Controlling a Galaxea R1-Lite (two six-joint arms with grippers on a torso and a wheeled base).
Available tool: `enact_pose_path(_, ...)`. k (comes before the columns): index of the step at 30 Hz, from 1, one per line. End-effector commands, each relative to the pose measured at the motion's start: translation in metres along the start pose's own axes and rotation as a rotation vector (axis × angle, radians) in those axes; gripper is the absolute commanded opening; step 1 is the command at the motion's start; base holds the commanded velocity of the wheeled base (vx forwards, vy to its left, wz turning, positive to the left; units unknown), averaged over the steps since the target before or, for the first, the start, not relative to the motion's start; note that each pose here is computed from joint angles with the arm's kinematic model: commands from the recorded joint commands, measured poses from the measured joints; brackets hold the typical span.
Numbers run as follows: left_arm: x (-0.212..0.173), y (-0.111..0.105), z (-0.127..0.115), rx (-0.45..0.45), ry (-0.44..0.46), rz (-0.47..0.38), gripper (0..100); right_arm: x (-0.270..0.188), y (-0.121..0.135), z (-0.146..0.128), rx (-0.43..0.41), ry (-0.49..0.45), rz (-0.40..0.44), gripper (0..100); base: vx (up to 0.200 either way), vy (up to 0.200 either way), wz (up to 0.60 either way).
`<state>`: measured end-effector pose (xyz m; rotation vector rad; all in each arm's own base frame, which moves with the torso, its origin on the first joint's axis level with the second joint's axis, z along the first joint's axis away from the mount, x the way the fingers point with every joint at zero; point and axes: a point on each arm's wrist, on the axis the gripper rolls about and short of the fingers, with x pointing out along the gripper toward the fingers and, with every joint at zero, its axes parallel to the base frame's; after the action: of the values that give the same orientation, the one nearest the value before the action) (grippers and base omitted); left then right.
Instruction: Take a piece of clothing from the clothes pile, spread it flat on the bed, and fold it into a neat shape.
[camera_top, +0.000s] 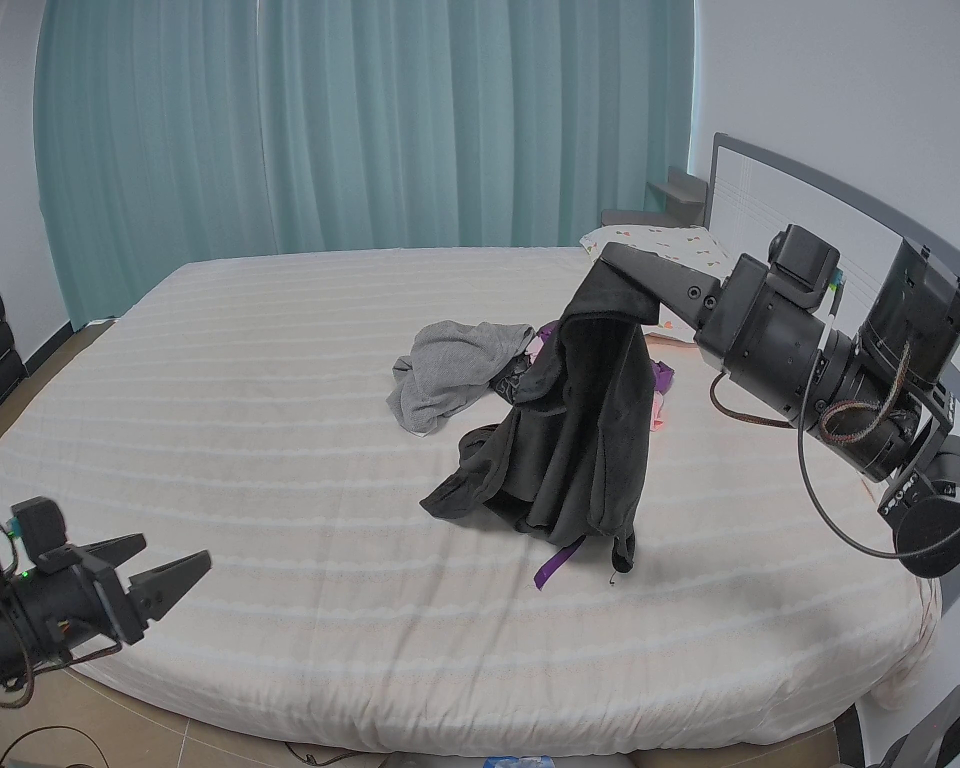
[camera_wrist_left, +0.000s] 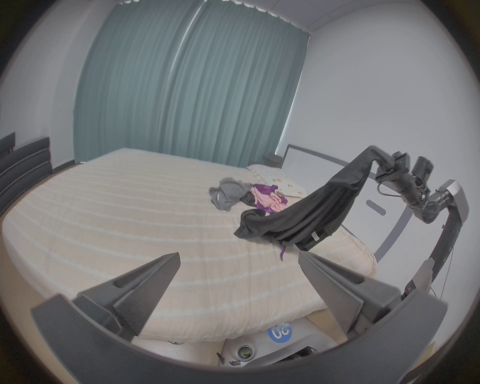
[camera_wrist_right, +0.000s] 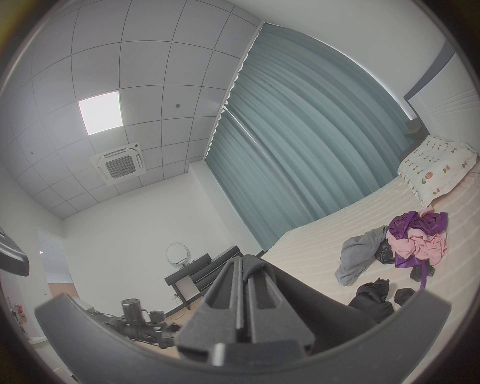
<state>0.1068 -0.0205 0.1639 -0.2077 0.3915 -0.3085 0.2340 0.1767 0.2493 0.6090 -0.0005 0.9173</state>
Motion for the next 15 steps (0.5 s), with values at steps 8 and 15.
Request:
enact_pose_path(8, 0.224, -0.037, -0.044, 0.089, 0.265, -0.020, 100, 0.007, -0.005, 0.015, -0.013, -0.034, -0.022, 0, 0.000, 0.000, 0.00)
enact_pose_path(15, 0.281, -0.066, -0.057, 0.084, 0.252, -0.070, 100, 0.002, 0.002, 0.023, -0.021, -0.058, -0.006, 0, 0.000, 0.000, 0.00)
